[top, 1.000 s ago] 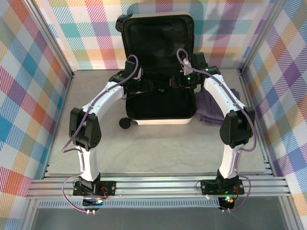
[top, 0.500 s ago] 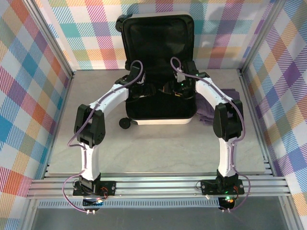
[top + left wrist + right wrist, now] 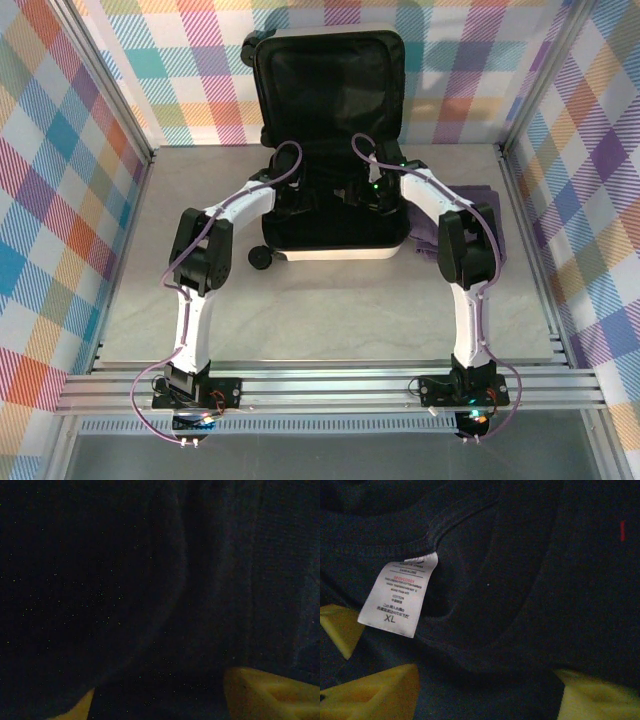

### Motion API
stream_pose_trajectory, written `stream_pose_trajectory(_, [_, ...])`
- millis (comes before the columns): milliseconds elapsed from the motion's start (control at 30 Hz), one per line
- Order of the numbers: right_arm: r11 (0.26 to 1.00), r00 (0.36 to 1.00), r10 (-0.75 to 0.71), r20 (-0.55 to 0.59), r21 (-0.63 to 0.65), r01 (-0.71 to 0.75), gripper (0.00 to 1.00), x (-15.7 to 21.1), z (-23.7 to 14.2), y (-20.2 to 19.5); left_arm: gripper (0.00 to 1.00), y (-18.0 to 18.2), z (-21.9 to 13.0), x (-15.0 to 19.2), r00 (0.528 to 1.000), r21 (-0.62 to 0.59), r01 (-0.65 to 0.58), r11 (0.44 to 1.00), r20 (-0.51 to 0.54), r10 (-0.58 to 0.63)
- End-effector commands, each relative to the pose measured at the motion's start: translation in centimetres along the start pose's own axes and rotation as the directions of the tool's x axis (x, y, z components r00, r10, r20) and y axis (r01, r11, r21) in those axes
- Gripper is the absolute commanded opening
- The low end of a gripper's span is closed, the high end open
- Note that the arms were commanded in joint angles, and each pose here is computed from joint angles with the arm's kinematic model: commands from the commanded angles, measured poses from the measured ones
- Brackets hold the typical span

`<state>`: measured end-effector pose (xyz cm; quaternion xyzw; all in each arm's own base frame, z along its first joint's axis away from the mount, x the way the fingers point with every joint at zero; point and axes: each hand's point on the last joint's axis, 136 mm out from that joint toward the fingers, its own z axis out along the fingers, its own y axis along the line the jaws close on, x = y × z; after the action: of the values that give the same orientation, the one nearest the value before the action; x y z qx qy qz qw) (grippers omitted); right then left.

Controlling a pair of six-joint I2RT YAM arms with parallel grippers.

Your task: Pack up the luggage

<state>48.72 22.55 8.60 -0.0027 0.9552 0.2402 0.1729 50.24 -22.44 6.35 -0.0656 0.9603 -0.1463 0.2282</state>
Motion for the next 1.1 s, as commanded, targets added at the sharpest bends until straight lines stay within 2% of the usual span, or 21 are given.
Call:
stream_pose_trajectory(0, [0.995,0.998,0.050,-0.041,0.091,-0.047,0.66,1.2,1.4,-3.1,0.68,2.2,0.8,0.5,0.999,-0.050,0.039,0.998,-0.020,-0.040])
stream_pose_trajectory(133, [0.999,1.000,0.008,-0.014,0.042,-0.008,0.67,0.5,-0.1,-1.7,0.69,1.5,-0.2,-0.3,0.999,-0.024,0.033,0.999,0.007,-0.033])
stream_pose_trajectory(333, [0.996,0.992,-0.091,0.087,0.010,0.090,0.69,-1.2,-6.2,1.3,0.69,-1.0,-3.5,-2.4,0.997,0.074,0.009,0.997,0.077,-0.014])
stream_pose_trajectory(567, [0.990,0.974,-0.139,0.179,0.045,0.133,0.74,-1.2,-12.7,2.2,0.72,-3.4,-9.6,-4.3,0.981,0.195,-0.014,0.981,0.193,-0.024])
stream_pose_trajectory(667, [0.991,0.975,-0.116,0.189,0.084,0.102,0.75,-1.0,-14.0,0.6,0.72,-3.7,-12.1,-4.3,0.974,0.220,-0.028,0.975,0.225,-0.023])
stream_pose_trajectory(833, [0.992,0.969,0.014,0.246,0.115,-0.044,0.78,-1.5,-16.0,-4.5,0.74,-2.8,-16.1,-3.2,0.960,0.208,-0.059,0.976,0.281,-0.002])
stream_pose_trajectory(1067, [0.961,0.949,0.230,0.216,0.102,-0.257,0.79,-1.4,-13.9,-11.0,0.76,-1.2,-19.5,-1.2,0.949,0.185,-0.073,0.980,0.315,0.011])
